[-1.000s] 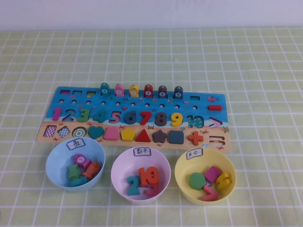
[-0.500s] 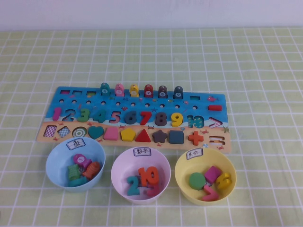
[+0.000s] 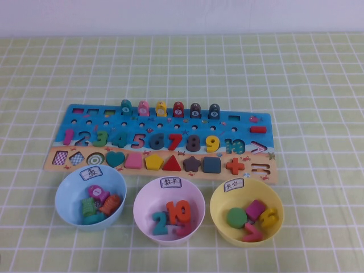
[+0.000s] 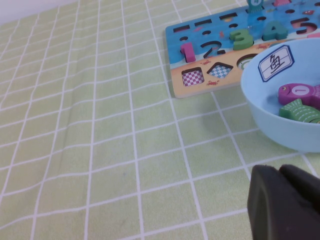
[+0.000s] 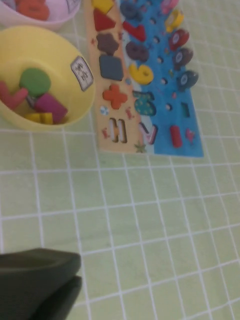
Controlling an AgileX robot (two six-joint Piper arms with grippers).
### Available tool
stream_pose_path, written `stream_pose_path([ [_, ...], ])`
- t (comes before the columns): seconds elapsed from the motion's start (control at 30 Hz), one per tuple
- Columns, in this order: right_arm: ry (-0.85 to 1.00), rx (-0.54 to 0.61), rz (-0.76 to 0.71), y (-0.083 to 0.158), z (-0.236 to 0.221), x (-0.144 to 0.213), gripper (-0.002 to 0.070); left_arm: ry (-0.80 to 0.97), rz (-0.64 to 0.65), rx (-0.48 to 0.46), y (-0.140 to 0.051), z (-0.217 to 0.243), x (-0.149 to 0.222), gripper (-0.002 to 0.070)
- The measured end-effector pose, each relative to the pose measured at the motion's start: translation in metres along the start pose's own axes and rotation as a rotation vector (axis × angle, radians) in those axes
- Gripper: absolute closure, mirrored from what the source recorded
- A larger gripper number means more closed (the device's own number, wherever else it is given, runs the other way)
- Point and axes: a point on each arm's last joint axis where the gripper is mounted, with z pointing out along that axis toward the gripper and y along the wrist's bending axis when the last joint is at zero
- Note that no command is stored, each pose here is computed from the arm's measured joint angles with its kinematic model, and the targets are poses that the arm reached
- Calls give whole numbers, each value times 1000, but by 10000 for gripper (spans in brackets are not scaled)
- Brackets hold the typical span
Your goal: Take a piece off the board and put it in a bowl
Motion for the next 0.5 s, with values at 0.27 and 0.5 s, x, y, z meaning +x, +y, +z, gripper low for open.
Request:
stream_pose_path([
  [0.27, 138, 49, -111, 15, 30, -51, 694, 0, 0, 0, 0, 0, 0, 680],
  [0.5, 508, 57, -293, 32, 65, -97, 694, 0, 0, 0, 0, 0, 0, 680],
])
